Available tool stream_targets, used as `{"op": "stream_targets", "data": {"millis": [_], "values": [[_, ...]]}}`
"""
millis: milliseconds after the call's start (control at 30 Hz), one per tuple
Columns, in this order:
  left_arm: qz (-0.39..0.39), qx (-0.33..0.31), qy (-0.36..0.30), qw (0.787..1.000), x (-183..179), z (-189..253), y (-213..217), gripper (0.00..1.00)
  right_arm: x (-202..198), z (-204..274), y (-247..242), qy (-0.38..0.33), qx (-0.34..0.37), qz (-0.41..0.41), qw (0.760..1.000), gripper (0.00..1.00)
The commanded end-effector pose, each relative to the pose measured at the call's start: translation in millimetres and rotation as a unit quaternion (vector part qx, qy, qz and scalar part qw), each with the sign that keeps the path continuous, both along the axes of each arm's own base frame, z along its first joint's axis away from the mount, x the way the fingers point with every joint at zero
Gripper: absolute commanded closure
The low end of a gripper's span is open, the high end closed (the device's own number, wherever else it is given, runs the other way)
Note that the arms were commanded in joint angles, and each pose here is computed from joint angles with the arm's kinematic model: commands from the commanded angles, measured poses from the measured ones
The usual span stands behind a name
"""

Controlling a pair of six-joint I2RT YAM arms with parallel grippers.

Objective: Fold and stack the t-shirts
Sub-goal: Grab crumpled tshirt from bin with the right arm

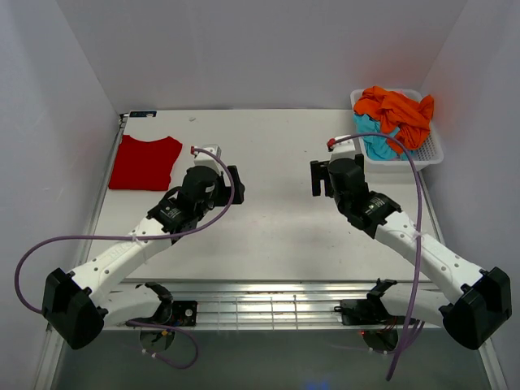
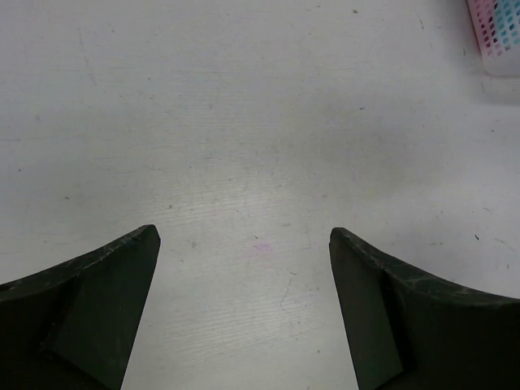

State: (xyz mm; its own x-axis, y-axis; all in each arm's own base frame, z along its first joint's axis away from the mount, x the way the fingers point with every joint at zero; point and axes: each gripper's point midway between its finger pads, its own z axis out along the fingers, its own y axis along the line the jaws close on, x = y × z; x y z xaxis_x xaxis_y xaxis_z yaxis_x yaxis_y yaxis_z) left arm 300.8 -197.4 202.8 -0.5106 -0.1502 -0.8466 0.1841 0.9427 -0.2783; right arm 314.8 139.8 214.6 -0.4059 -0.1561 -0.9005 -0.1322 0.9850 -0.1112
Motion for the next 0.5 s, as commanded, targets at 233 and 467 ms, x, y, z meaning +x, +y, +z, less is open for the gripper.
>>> {"op": "stream_targets", "data": {"millis": [233,467], "values": [[0.008,0.011,-0.01,1.0,-1,-12,7,0.04,118,47,-45,-0.052,0.02,-0.068,0.996,0.05],[0.013,0.024,-0.009,1.0,-1,-24,12,0.04,221,53,-100,-0.029,-0.002,-0.139,0.99,0.05]]}}
